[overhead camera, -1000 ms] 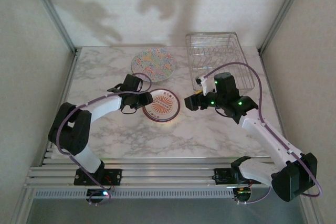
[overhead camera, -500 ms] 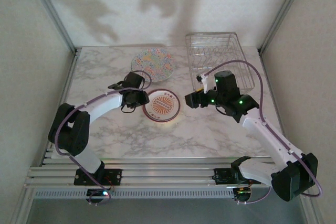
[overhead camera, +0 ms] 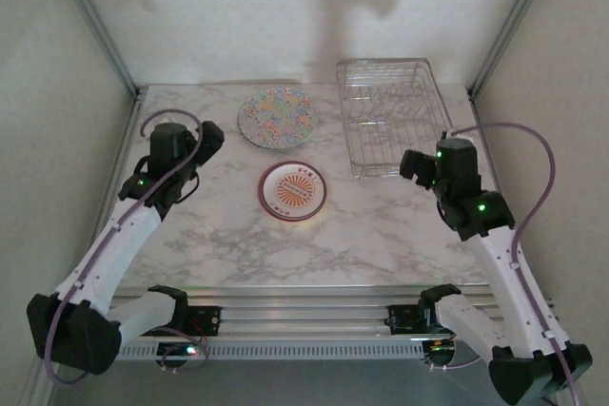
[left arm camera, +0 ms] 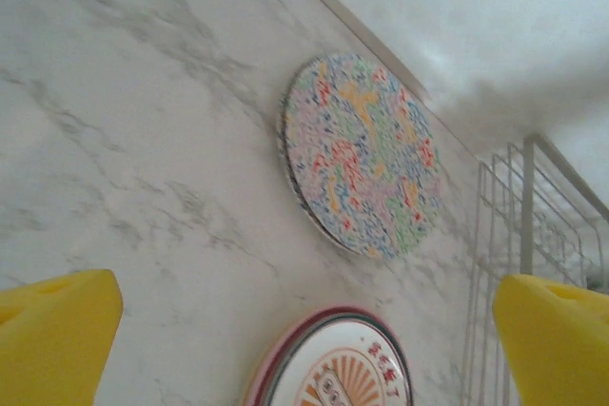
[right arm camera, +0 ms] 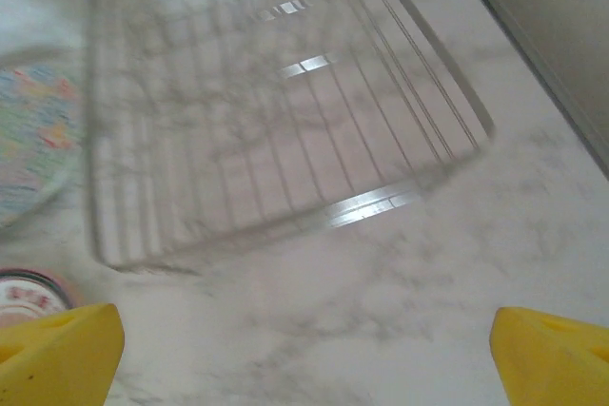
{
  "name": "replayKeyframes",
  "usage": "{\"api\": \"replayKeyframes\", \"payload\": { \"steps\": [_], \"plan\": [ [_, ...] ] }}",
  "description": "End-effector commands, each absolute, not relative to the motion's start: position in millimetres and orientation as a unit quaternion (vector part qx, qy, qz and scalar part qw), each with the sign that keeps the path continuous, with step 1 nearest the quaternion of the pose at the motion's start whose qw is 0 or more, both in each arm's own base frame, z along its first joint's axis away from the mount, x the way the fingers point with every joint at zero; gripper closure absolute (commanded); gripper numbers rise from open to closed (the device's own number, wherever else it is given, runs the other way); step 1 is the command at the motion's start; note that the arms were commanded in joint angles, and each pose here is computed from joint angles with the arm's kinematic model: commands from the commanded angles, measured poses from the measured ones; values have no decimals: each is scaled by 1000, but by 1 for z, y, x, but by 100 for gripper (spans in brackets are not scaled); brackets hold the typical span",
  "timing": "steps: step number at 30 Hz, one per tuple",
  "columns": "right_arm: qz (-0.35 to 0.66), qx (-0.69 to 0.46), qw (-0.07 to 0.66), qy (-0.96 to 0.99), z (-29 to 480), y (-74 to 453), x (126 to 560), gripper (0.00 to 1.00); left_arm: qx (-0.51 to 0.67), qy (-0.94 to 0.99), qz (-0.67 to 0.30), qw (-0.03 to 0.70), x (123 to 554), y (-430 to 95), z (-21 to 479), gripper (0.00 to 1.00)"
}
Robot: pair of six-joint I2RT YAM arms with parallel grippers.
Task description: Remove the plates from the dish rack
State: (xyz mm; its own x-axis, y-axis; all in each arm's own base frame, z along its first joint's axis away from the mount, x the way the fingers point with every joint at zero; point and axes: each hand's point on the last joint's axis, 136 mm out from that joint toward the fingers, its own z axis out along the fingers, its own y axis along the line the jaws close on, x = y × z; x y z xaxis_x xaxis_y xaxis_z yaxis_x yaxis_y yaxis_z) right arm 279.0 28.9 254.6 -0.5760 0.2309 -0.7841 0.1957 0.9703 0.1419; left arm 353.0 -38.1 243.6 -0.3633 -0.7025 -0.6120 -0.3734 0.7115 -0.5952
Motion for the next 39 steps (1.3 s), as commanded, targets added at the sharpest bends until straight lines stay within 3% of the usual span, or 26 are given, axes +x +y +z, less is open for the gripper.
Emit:
{"api": "replayKeyframes", "payload": {
  "steps": [1, 5, 9, 13, 17, 21, 27, 33, 39],
  "plan": [
    [-16, 186, 406, 894, 204, 8, 259, 1, -388, 794, -75, 462, 334, 4, 216, 1],
    [-94, 172, 494, 847, 176, -16, 281, 1, -399, 747, 38, 531, 312, 49, 205, 0],
    [-78, 103, 608, 783, 153, -7, 308, 1, -347, 700, 105, 615, 298, 69, 200, 1],
    [-56, 59, 559, 825, 116, 3, 331, 1, -277, 721, 142, 620, 309, 71, 174, 1],
    [-23, 13, 565, 824, 113, 24, 364, 1, -244, 757, 132, 592, 330, 71, 138, 1],
    [-23, -21, 560, 828, 106, 29, 392, 1, -244, 742, 112, 615, 344, 76, 133, 0],
    [10, 24, 587, 809, 90, 9, 383, 1, -214, 711, 64, 667, 364, 75, 149, 0],
    [28, -1, 595, 803, 92, 19, 381, 1, -197, 678, 41, 707, 344, 68, 145, 1],
    [-10, 34, 568, 823, 87, 5, 393, 1, -189, 704, 47, 683, 360, 66, 136, 1]
  ]
}}
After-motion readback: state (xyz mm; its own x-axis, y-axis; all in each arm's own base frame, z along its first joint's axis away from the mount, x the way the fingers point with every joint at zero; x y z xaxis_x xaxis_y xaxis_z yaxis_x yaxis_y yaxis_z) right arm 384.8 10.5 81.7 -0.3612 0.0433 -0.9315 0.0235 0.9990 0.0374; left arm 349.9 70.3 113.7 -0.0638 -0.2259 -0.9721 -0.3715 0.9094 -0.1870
